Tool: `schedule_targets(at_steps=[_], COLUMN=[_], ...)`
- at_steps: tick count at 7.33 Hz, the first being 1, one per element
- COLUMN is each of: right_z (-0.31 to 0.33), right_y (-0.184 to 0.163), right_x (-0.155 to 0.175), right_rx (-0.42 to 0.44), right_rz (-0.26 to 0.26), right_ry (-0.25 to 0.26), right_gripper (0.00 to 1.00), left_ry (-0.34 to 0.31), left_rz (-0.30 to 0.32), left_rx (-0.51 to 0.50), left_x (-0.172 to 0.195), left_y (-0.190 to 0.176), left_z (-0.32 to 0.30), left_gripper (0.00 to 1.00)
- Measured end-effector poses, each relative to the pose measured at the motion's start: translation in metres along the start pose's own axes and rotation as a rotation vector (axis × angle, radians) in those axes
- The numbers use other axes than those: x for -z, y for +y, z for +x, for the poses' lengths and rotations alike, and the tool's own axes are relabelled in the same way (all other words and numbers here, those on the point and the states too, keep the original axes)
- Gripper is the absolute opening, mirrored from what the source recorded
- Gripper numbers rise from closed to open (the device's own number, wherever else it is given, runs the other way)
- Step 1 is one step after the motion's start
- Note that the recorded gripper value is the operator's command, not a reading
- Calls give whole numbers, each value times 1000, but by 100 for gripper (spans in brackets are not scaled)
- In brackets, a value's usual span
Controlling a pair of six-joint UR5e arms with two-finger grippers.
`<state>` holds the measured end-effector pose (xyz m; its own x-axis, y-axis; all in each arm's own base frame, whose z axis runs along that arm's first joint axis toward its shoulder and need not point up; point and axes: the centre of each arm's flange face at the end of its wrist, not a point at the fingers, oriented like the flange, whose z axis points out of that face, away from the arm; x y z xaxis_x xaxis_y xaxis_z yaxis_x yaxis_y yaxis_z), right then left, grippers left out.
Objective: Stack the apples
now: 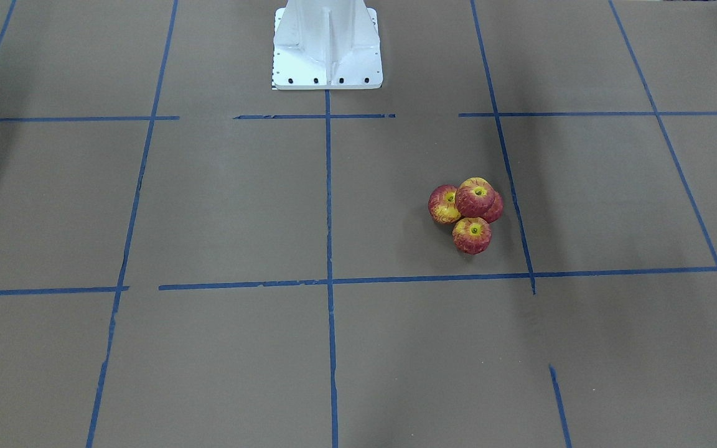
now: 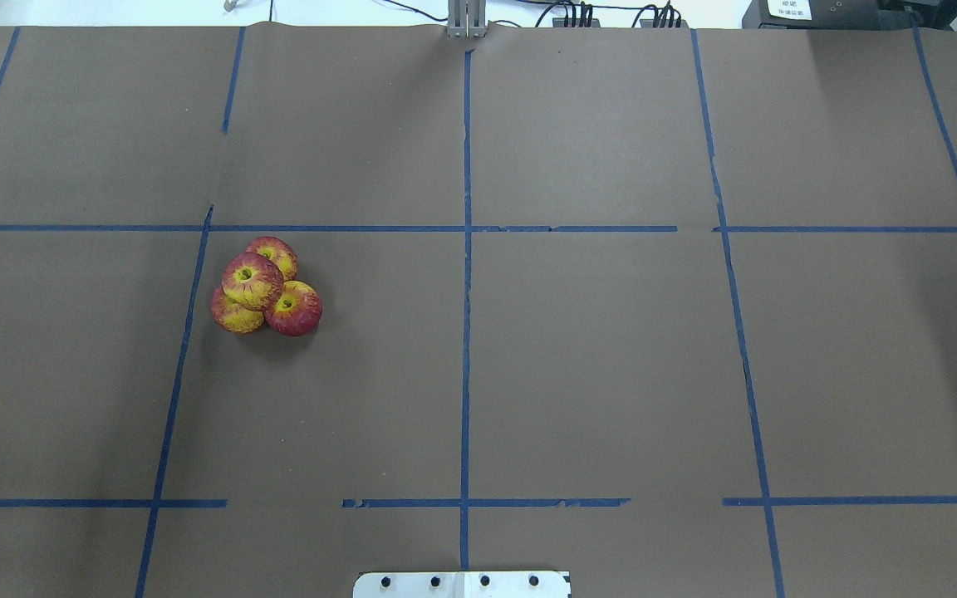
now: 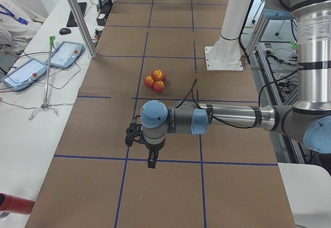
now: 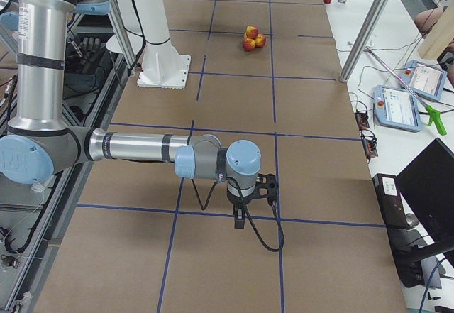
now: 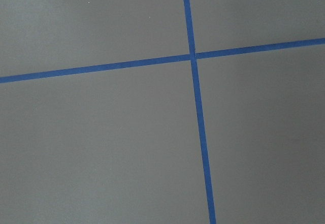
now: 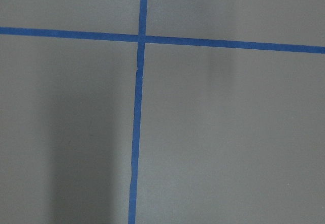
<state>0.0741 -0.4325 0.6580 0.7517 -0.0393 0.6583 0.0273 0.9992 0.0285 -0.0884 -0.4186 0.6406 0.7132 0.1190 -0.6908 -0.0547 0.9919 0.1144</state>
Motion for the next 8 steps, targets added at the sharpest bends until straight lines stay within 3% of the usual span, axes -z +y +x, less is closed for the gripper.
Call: schedule_targets(at_steps=[4,8], right_z=[0,0], right_y=[0,0], right_x=[0,0], right_rx=[0,0], right_rz=[0,0], right_ry=[0,0], right_gripper=[100,100], left_ry=[6,0], left_rz=[-12,-4], left_rx=[-79,-91], left_x=[-7,-3], left_y=[12,-6], left_z=[-6,-5], left_gripper=[100,100])
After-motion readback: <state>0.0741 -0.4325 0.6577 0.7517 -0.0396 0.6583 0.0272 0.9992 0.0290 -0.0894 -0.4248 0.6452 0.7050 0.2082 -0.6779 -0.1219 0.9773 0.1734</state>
